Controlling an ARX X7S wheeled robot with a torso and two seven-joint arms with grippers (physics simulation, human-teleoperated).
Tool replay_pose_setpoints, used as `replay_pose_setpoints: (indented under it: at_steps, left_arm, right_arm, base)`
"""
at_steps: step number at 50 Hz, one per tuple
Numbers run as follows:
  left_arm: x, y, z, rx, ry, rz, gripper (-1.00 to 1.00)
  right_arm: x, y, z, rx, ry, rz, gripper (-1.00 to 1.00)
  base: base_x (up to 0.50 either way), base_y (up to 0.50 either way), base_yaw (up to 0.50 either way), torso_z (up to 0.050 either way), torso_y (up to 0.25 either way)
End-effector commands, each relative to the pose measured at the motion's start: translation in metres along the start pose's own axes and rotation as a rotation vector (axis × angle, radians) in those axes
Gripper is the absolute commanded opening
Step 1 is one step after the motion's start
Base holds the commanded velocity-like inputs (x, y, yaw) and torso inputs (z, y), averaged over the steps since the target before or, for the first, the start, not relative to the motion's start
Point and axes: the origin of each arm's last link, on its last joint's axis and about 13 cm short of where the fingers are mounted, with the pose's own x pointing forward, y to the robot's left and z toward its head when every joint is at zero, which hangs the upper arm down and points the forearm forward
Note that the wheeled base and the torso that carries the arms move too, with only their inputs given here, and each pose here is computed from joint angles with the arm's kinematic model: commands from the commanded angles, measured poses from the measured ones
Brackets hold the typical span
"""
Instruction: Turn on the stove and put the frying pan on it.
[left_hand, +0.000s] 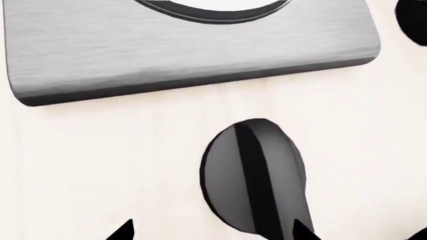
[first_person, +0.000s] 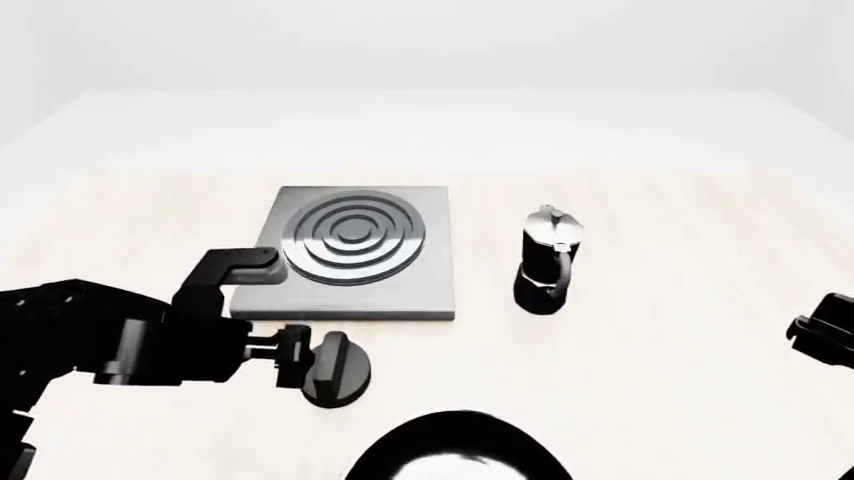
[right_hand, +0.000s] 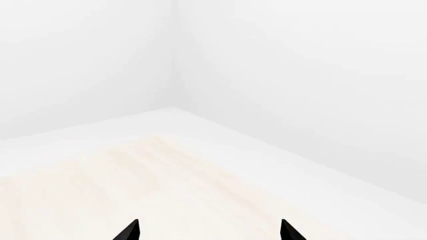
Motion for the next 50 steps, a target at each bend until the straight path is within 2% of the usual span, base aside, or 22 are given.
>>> replay_pose_setpoints:
  at_steps: [1,44,50]
  left_arm:
    - [0.005,0.002,-0.002,-0.009,0.014,0.021,1.00]
    - [0.014,-0.001,-0.002,0.015,0.069,0.059,1.00]
    - [0.014,-0.004,-0.001,0.040,0.079,0.043,1.00]
  right_arm:
    - [0.000,0.000,0.000,0.000,0.001,0.001,1.00]
    - [-0.001,-0.001,-0.001,0.006,0.000,0.003,1.00]
    - [-0.001,-0.001,0.000,0.006,-0.001,0.004,1.00]
  base:
    - [0.00,0.00,0.00,0.000,0.000]
    - [0.00,0.00,0.00,0.000,0.000]
    - [0.00,0.00,0.00,0.000,0.000]
